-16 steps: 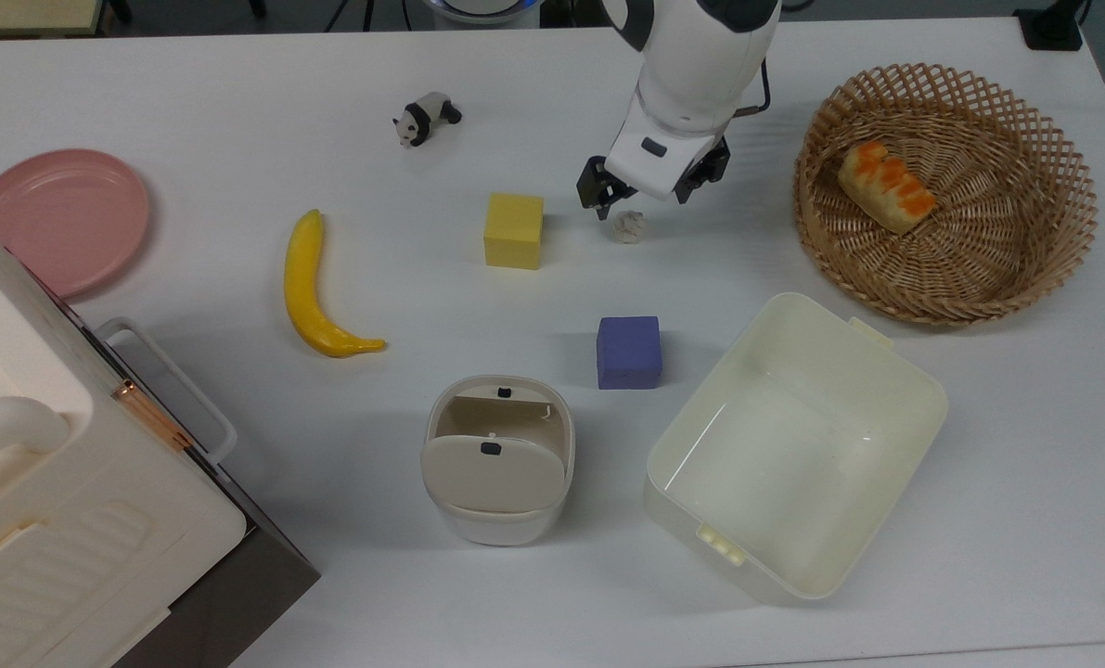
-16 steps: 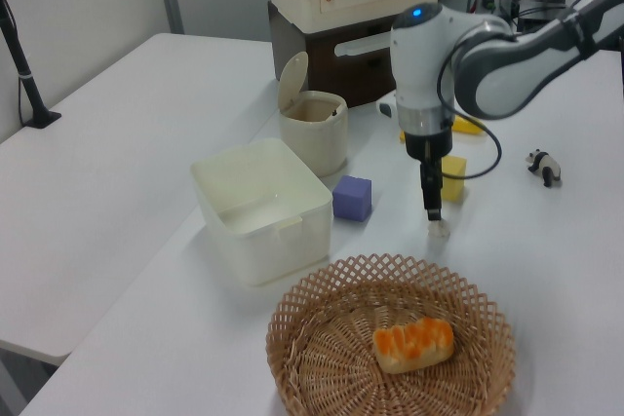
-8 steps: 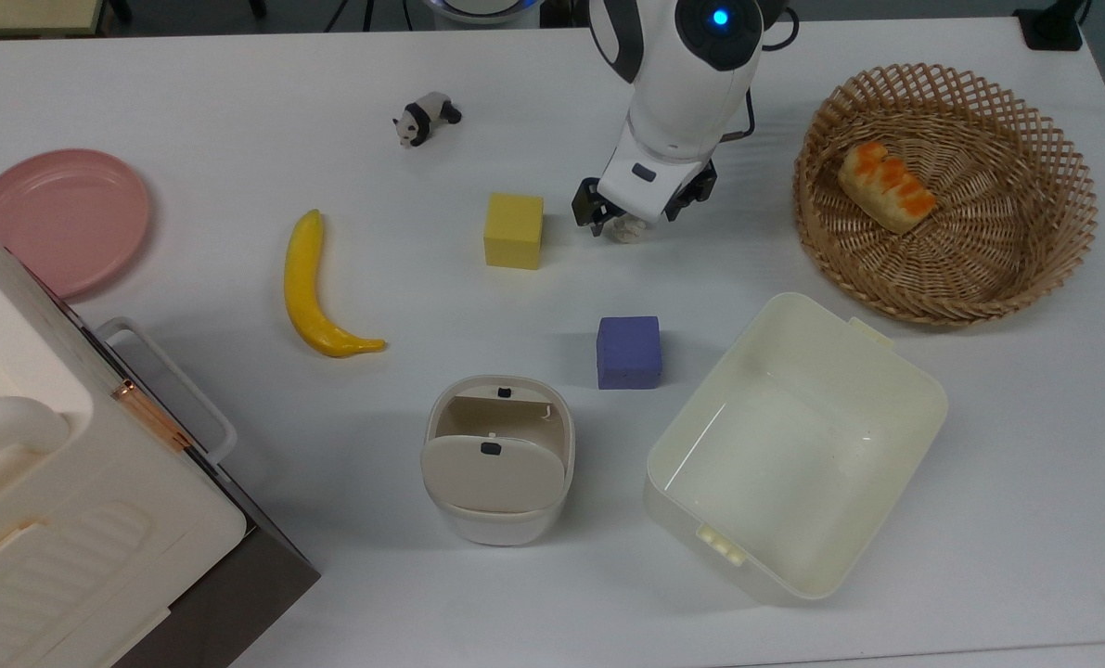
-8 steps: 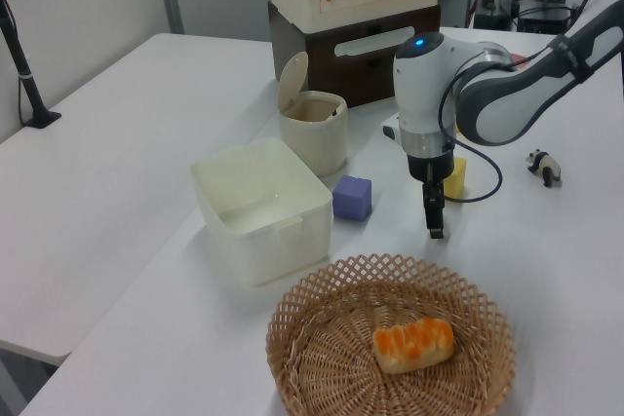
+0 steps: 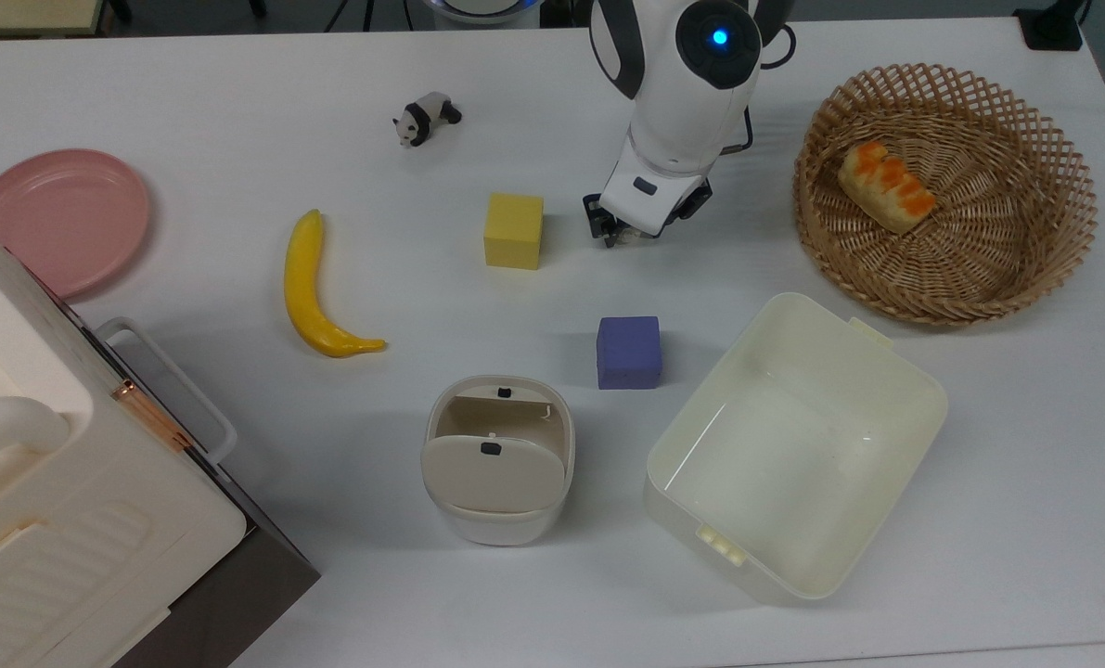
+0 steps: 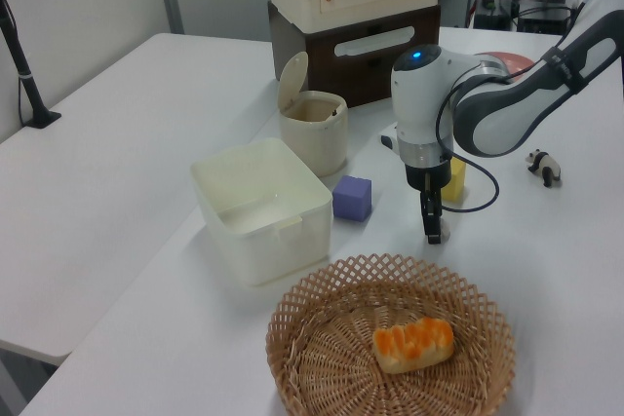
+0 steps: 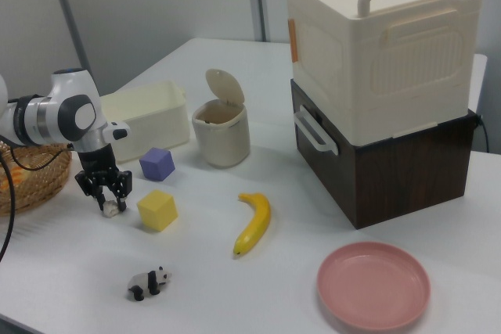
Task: Grab it up and put it in the trash
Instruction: 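Close the gripper on the small white ball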
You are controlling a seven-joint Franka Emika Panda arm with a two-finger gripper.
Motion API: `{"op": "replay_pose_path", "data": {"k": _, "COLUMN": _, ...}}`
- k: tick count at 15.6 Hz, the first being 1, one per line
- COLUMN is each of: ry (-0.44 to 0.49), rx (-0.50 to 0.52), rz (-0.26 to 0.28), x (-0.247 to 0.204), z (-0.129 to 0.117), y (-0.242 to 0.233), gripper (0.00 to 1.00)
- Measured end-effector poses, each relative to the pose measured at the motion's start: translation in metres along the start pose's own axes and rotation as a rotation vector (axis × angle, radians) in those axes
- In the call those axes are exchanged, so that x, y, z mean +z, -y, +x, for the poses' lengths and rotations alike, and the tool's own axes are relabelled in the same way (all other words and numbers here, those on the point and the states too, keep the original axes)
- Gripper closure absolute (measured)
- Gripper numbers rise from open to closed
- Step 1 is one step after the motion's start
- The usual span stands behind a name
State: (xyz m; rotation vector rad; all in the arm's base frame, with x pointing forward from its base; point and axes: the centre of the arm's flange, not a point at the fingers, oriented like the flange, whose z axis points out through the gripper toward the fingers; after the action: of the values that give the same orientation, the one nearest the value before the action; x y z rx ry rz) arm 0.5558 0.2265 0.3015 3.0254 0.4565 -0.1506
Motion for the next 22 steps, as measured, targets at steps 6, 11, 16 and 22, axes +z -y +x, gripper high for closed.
{"op": "replay_pose_path", "data": {"k": 6, "ry": -0.013, "rx": -0.004, "rz": 0.001, "x": -0.004, "z": 0.002, "y": 0.001, "gripper": 0.56}}
{"op": "replay_pose_path", "data": {"k": 11, "ry": -0.019, "rx": -0.033, "rz": 0.002, "x": -0.008, "z": 0.001, "y": 0.001, "gripper": 0.63}}
{"op": "replay_pose_path", "data": {"k": 16, "ry": -0.021, "rx": -0.044, "rz": 0.003, "x": -0.009, "z": 0.001, "y": 0.000, "gripper": 0.74}}
{"op": "replay_pose_path", "data": {"k": 22, "ry": -0.026, "rx": -0.041, "rz": 0.005, "x": -0.023, "z": -0.002, "y": -0.003, "gripper": 0.75}}
